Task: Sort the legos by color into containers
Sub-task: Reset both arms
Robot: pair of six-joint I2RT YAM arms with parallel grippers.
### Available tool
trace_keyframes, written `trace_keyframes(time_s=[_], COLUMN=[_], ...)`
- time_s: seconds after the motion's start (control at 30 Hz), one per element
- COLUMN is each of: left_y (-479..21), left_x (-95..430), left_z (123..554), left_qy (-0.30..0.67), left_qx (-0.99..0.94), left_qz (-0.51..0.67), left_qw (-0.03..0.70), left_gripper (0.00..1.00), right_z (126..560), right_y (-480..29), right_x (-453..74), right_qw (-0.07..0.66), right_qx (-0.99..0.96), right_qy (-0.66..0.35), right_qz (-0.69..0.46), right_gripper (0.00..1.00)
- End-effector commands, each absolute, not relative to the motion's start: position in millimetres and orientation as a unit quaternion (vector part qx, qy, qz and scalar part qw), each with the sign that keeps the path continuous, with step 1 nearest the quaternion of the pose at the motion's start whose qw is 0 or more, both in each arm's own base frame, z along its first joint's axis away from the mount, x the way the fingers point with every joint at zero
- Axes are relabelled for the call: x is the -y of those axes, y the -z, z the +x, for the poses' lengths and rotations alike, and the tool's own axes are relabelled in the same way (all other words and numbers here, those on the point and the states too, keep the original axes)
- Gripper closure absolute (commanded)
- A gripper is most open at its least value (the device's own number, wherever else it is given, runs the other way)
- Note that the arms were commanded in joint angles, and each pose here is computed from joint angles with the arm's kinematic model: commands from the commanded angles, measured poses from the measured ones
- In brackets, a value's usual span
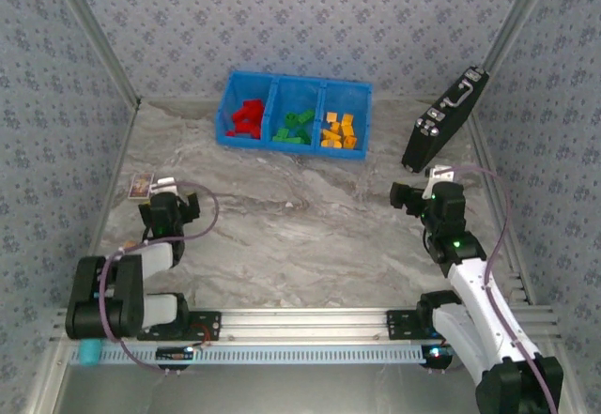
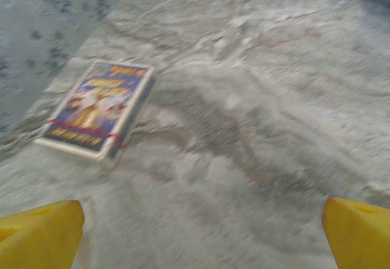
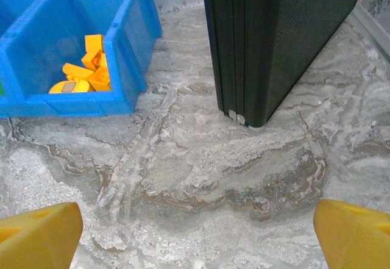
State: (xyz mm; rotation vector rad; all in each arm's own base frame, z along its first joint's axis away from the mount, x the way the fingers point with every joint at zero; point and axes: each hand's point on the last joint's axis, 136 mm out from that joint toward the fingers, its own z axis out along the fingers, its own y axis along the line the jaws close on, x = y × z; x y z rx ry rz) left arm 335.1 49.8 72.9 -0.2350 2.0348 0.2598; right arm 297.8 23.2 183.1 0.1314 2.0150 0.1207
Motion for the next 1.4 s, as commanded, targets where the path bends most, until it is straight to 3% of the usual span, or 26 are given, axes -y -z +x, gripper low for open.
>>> trace_keyframes(time_s=[0.0,0.1,0.27,0.43,0.7,0.87,1.0,1.03,1.37], left_y=[-110,-101,-87,-88,-88,-89,-89,-89,-89], left_x=[-19,-11,-16,-18,-18,-18,-17,-17,-17], left_z=[374,386,397,397,397,397,397,397,397], left_qy=[-0.036,-0.037,-0.03,-0.022,-0.022,-0.023,-0.022,-0.022,-0.022], left_qx=[-0.8,-0.788,-0.836,-0.829,-0.831,-0.83,-0.83,-0.83,-0.83], left_qz=[-0.048,-0.027,-0.038,-0.04,-0.039,-0.04,-0.04,-0.039,-0.039], left_qw=[0.597,0.614,0.547,0.557,0.555,0.556,0.556,0.556,0.556], left_gripper=[0.0,0.0,0.0,0.0,0.0,0.0,0.0,0.0,0.0], right_z=[301,304,314,339,400,400,388,389,392], right_y=[-195,-191,-170,-128,-97,-90,-86,-83,-84], right_x=[-26,-24,-16,-10,-12,14,8,6,12], right_qw=[0.557,0.555,0.564,0.557,0.527,0.525,0.57,0.545,0.548], right_qx=[-0.826,-0.829,-0.825,-0.826,-0.847,-0.851,-0.822,-0.838,-0.836], right_qy=[-0.057,-0.046,0.01,0.076,0.042,-0.014,0.021,0.022,0.019], right_qz=[0.059,0.06,0.03,-0.047,-0.06,-0.001,-0.013,-0.02,-0.004], right_gripper=[0.01,0.01,0.01,0.01,0.01,0.0,0.01,0.01,0.0])
